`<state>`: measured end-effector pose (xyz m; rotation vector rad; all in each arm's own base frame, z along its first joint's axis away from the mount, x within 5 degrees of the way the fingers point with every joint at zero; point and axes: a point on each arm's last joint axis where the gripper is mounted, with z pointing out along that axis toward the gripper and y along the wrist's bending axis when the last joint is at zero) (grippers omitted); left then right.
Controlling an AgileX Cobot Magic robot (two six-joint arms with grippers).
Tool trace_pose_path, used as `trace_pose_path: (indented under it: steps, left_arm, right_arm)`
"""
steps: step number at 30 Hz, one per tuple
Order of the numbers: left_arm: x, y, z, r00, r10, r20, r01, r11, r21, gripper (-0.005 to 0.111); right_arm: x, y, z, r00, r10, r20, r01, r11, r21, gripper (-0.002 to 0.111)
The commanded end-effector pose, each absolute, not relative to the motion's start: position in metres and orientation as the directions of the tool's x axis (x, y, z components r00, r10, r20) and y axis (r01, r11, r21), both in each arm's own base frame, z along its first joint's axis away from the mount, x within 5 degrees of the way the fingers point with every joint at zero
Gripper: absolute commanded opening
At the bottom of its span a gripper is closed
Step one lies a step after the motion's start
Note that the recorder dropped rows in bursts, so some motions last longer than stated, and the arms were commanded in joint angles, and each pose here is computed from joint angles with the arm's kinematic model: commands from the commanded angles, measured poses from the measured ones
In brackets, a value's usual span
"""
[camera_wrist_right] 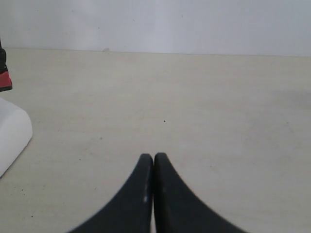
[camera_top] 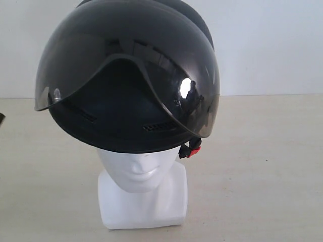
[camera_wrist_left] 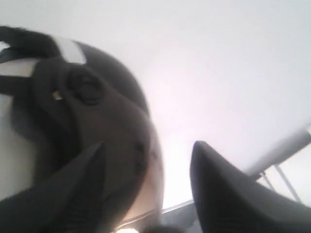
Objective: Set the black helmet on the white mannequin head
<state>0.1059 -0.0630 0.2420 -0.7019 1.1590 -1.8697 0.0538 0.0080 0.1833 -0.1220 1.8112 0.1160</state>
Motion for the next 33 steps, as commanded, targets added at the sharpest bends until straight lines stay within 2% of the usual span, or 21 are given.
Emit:
trace_pose_path:
  steps: [1, 3, 6, 8, 11, 12, 14, 16, 19, 21, 24, 27, 29, 31, 33]
  left_arm:
    - [0.089, -0.049, 0.26, -0.481, -0.877, 0.018, 0.493, -0.287, -0.821, 0.038]
    - [0.081, -0.043, 0.267, -0.475, -0.879, 0.035, 0.539, -0.322, -0.779, 0.027]
    - [0.069, -0.031, 0.275, -0.43, -0.901, 0.054, 0.618, -0.338, -0.71, 0.004]
    - [0.063, -0.024, 0.279, -0.377, -0.925, 0.042, 0.673, -0.305, -0.673, 0.004]
    - [0.056, -0.017, 0.283, -0.368, -0.928, 0.063, 0.706, -0.323, -0.631, 0.004]
    - [0.055, -0.017, 0.282, -0.369, -0.927, 0.067, 0.698, -0.324, -0.638, 0.004]
    - [0.057, -0.018, 0.279, -0.371, -0.926, 0.066, 0.661, -0.313, -0.682, 0.004]
    - [0.061, -0.018, 0.274, -0.355, -0.933, 0.066, 0.622, -0.288, -0.728, 0.004]
    - [0.068, -0.021, 0.269, -0.32, -0.947, 0.023, 0.554, -0.207, -0.806, 0.004]
    - [0.072, -0.025, 0.271, -0.293, -0.954, -0.066, 0.525, -0.103, -0.845, 0.004]
    - [0.078, -0.032, 0.284, -0.248, -0.929, -0.274, 0.481, 0.127, -0.867, 0.004]
    - [0.078, -0.039, 0.315, -0.155, -0.784, -0.601, 0.51, 0.458, -0.729, 0.004]
    - [0.076, -0.043, 0.338, -0.102, -0.597, -0.795, 0.529, 0.645, -0.552, 0.004]
    - [0.075, -0.047, 0.357, -0.083, -0.411, -0.908, 0.543, 0.745, -0.387, 0.004]
    - [0.076, -0.05, 0.369, -0.115, -0.262, -0.958, 0.539, 0.794, -0.282, 0.004]
  right_arm:
    - [0.055, 0.007, 0.189, -0.164, -0.131, -0.978, -0.152, 0.983, -0.106, 0.0]
    - [0.055, 0.007, 0.195, -0.082, -0.181, -0.98, -0.151, 0.974, -0.167, 0.0]
    - [0.055, 0.008, 0.215, 0.121, -0.128, -0.984, -0.132, 0.981, -0.144, 0.0]
    - [0.053, 0.009, 0.228, 0.269, -0.093, -0.959, -0.121, 0.984, -0.129, 0.0]
    - [0.045, 0.008, 0.249, 0.49, -0.033, -0.871, -0.113, 0.988, -0.101, 0.0]
    - [0.04, 0.008, 0.256, 0.561, 0.038, -0.827, -0.14, 0.989, -0.05, 0.0]
    - [0.033, 0.005, 0.267, 0.6, 0.366, -0.712, -0.324, 0.924, 0.202, 0.0]
    - [0.037, 0.003, 0.269, 0.483, 0.511, -0.711, -0.371, 0.855, 0.363, 0.0]
    - [0.048, 0.007, 0.287, 0.194, 0.47, -0.861, -0.255, 0.872, 0.418, 0.0]
    - [0.057, 0.009, 0.302, 0.029, 0.445, -0.895, -0.185, 0.882, 0.433, 0.0]
    - [0.076, 0.013, 0.326, -0.227, 0.38, -0.897, -0.081, 0.91, 0.406, 0.0]
    - [0.102, 0.018, 0.339, -0.483, 0.263, -0.835, -0.015, 0.951, 0.309, 0.0]
    - [0.115, 0.02, 0.342, -0.594, 0.189, -0.782, -0.013, 0.97, 0.244, 0.0]
    - [0.128, 0.022, 0.346, -0.648, 0.13, -0.751, -0.029, 0.981, 0.194, 0.0]
    - [0.139, 0.025, 0.346, -0.682, 0.13, -0.72, -0.022, 0.98, 0.197, 0.0]
